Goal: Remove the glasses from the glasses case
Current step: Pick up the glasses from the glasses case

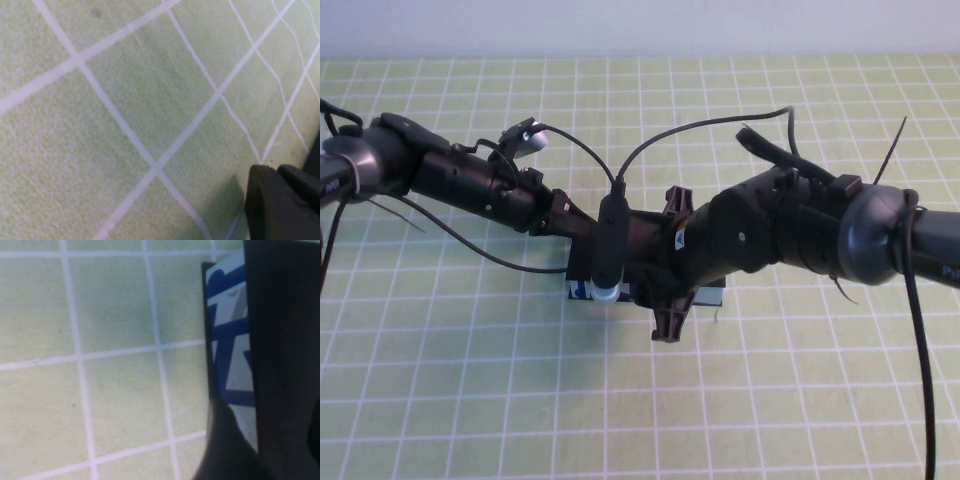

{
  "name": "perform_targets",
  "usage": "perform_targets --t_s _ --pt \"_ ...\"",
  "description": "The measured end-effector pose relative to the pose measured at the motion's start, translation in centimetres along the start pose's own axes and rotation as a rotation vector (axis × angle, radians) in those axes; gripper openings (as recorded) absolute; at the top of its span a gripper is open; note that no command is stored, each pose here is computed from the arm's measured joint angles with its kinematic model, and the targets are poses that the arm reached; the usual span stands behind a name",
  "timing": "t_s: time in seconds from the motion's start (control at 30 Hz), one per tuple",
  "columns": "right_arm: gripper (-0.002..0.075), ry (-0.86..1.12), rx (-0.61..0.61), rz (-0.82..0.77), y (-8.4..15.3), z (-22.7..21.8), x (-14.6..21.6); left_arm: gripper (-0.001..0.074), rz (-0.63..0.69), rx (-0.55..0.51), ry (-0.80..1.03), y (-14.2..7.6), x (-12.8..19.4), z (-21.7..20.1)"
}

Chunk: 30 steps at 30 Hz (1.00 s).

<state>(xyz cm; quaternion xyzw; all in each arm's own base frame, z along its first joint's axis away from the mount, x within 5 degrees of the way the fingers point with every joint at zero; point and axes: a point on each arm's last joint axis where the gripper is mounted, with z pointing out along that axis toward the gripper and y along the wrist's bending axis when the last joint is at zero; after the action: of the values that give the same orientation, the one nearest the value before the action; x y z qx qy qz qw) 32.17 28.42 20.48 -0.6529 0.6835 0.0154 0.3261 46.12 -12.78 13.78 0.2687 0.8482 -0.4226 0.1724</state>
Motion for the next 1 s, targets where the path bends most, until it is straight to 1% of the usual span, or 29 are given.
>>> perform_targets --t_s 0.2,0.3,0.4,0.47,0.67,0.8,1.0 --pt "0.0318 0.015 0.01 -0.03 0.1 1.3 0.5 -0.0003 0.002 -0.001 0.001 0.0 0.0 0.0" --pt "0.0303 0.013 0.018 -0.036 0.1 1.5 0.5 -0.0003 0.002 -0.001 0.001 0.0 0.0 0.0" --pt "0.0268 0.008 0.025 -0.038 0.0 1.5 0.5 -0.0003 0.002 -0.003 0.0 0.0 0.0 0.0" --pt "0.0229 0.007 0.032 -0.045 0.0 1.5 0.4 -0.0003 0.002 -0.003 0.0 0.0 0.0 0.0" --pt "0.0059 0.011 0.047 -0.079 -0.1 1.5 0.4 -0.0003 0.003 -0.007 -0.001 0.0 0.0 0.0" --pt "0.0045 0.017 0.06 -0.064 -0.2 1.4 0.4 -0.0003 0.004 -0.01 -0.004 0.1 -0.1 0.0" --pt "0.0011 0.002 0.103 -0.044 -0.8 -0.1 -0.2 -0.0003 0.018 -0.017 -0.002 -0.2 -0.3 -0.6"
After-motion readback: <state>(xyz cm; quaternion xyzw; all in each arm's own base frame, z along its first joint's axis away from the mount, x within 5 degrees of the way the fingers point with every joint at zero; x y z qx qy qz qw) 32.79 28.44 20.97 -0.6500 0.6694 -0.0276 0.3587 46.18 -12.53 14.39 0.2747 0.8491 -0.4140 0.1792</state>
